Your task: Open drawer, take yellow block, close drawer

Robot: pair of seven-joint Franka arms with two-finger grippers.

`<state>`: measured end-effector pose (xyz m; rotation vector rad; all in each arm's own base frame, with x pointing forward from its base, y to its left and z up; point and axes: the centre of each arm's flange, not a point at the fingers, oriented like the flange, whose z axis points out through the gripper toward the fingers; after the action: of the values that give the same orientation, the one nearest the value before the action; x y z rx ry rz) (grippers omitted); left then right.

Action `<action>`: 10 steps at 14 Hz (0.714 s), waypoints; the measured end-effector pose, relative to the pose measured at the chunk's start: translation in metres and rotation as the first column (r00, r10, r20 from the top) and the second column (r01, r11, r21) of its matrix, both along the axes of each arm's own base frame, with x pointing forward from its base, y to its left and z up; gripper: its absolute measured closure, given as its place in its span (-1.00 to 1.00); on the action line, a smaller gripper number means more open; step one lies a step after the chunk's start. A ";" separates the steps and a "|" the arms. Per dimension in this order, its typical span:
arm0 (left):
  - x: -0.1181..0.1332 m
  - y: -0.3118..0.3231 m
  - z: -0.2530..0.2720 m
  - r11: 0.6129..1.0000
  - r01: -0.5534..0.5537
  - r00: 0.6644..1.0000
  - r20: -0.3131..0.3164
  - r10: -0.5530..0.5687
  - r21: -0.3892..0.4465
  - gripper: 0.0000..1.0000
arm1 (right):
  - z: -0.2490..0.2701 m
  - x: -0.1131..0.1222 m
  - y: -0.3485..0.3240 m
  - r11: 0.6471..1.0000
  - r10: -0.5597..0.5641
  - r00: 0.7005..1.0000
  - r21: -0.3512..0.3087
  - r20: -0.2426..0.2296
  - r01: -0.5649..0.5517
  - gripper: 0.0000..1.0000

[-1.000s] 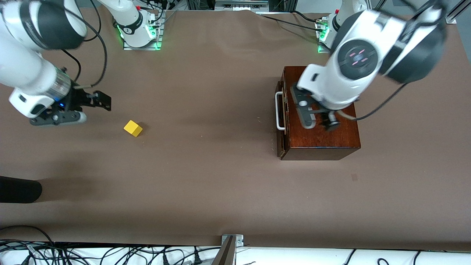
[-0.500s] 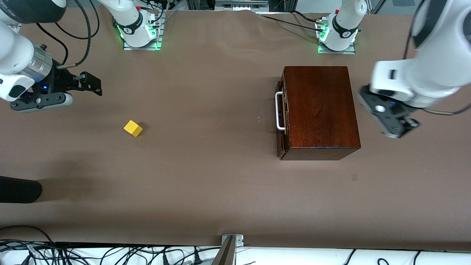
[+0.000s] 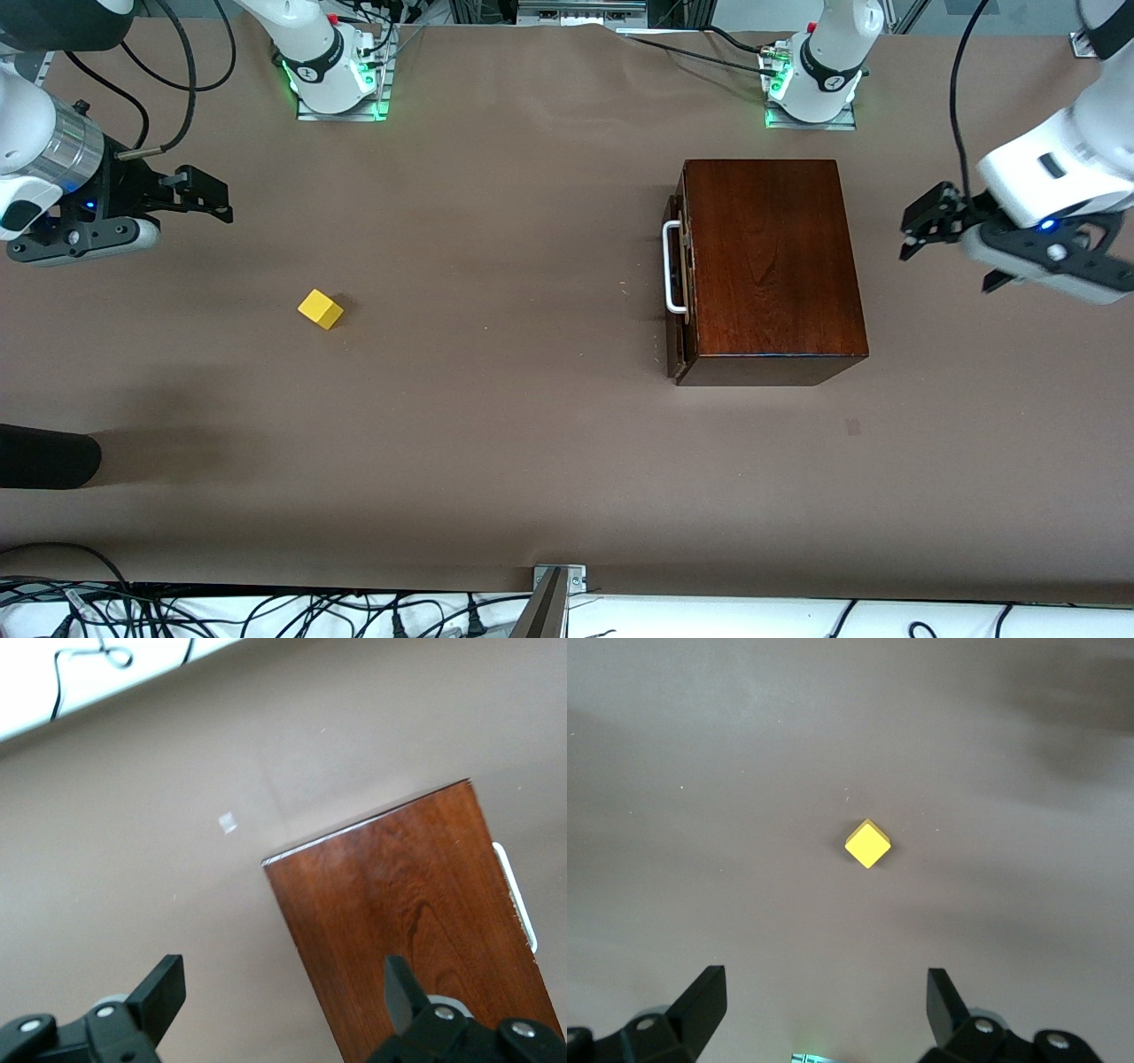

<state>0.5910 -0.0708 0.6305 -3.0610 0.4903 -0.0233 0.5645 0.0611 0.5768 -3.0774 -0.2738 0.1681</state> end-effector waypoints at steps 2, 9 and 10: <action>-0.014 0.021 -0.006 0.997 -0.082 0.996 -0.018 0.082 0.006 -1.00 | 0.000 0.000 -0.002 1.000 -0.001 1.000 0.000 0.000 0.001 -1.00; -0.039 0.036 -0.033 0.969 -0.247 0.966 -0.083 0.247 0.002 -1.00 | 0.010 0.008 -0.015 1.000 -0.021 0.999 -0.016 0.029 0.021 -1.00; -0.042 0.035 -0.033 0.969 -0.248 0.965 -0.083 0.247 0.003 -1.00 | 0.009 0.009 -0.015 0.999 -0.019 0.999 -0.028 0.029 0.020 -1.00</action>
<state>0.5488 -0.0355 0.5976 -3.1156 0.1067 0.1108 0.5738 0.0456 0.5855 -3.1115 -0.2444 0.1278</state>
